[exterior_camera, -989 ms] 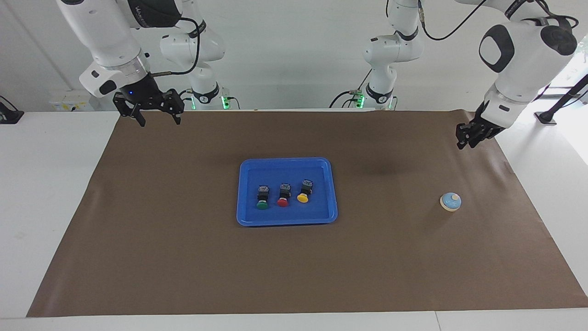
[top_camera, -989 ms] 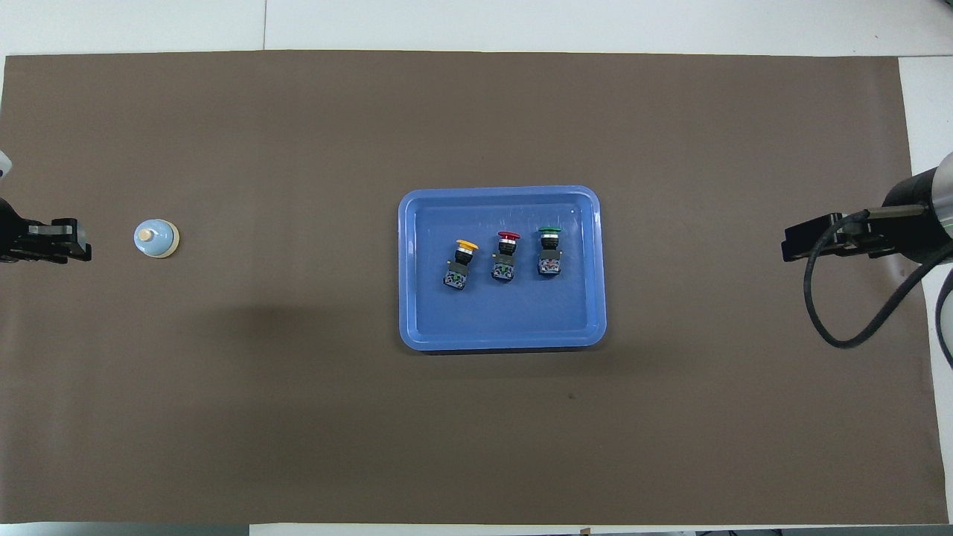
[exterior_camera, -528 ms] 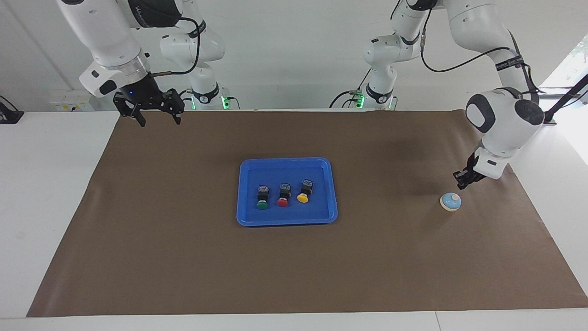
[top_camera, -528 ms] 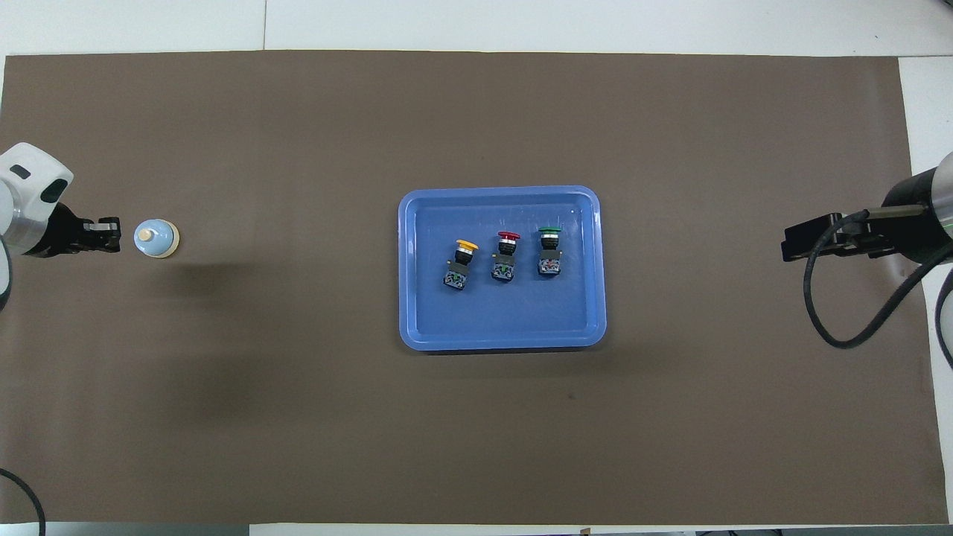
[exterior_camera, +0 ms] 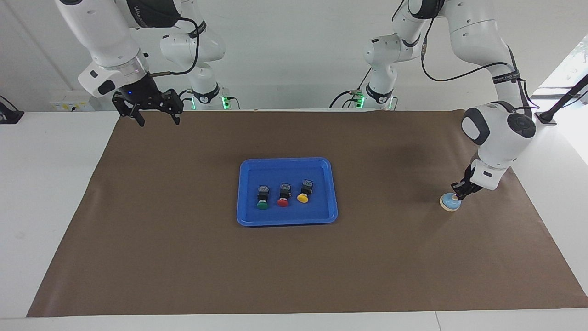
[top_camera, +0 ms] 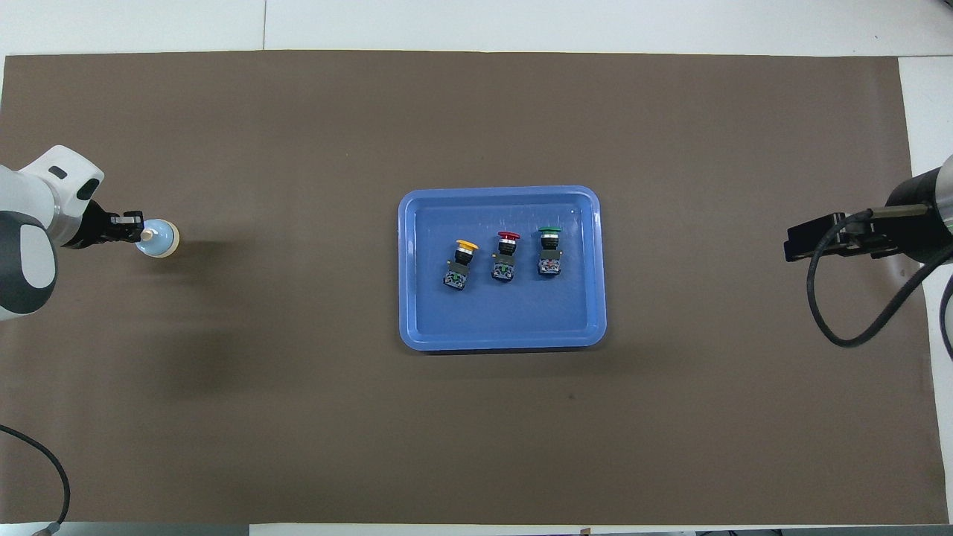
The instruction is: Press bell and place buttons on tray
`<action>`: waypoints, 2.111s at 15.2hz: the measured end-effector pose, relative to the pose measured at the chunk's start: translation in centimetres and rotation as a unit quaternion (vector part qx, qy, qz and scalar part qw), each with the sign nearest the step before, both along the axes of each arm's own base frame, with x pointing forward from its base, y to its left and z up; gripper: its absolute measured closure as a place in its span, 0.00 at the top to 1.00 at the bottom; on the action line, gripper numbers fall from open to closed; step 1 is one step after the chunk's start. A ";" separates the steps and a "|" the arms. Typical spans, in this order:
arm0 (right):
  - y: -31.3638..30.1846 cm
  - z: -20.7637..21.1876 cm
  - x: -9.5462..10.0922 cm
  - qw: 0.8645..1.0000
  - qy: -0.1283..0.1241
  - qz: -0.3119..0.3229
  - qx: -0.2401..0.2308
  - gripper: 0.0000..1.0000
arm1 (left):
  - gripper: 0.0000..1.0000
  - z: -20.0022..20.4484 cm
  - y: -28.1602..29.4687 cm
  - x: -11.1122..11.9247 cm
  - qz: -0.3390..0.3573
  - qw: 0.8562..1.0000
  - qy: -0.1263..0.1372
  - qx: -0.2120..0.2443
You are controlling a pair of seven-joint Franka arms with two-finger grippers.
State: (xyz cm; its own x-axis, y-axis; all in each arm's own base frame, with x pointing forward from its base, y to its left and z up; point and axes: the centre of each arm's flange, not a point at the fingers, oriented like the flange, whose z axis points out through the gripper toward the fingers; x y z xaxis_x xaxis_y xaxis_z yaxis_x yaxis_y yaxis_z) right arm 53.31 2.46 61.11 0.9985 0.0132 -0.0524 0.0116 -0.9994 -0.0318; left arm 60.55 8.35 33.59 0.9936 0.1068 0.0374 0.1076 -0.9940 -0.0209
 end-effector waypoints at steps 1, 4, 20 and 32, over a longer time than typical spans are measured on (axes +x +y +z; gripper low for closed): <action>0.0 0.0 0.0 1.000 0.000 0.000 0.000 1.00 | 0.01 0.8 -0.3 0.2 -0.002 1.000 0.015 -0.002; 0.0 0.0 0.0 1.000 0.000 0.000 0.000 1.00 | 0.30 7.2 -2.0 1.0 -0.015 0.999 0.050 -0.007; -0.3 0.0 0.0 1.000 0.000 -0.003 0.000 1.00 | 1.00 20.8 -6.7 -6.1 -0.044 0.995 0.087 -0.006; -0.3 0.0 0.0 1.000 0.000 -0.003 0.000 1.00 | 1.00 24.7 -7.0 -5.3 -0.044 0.998 0.052 -0.014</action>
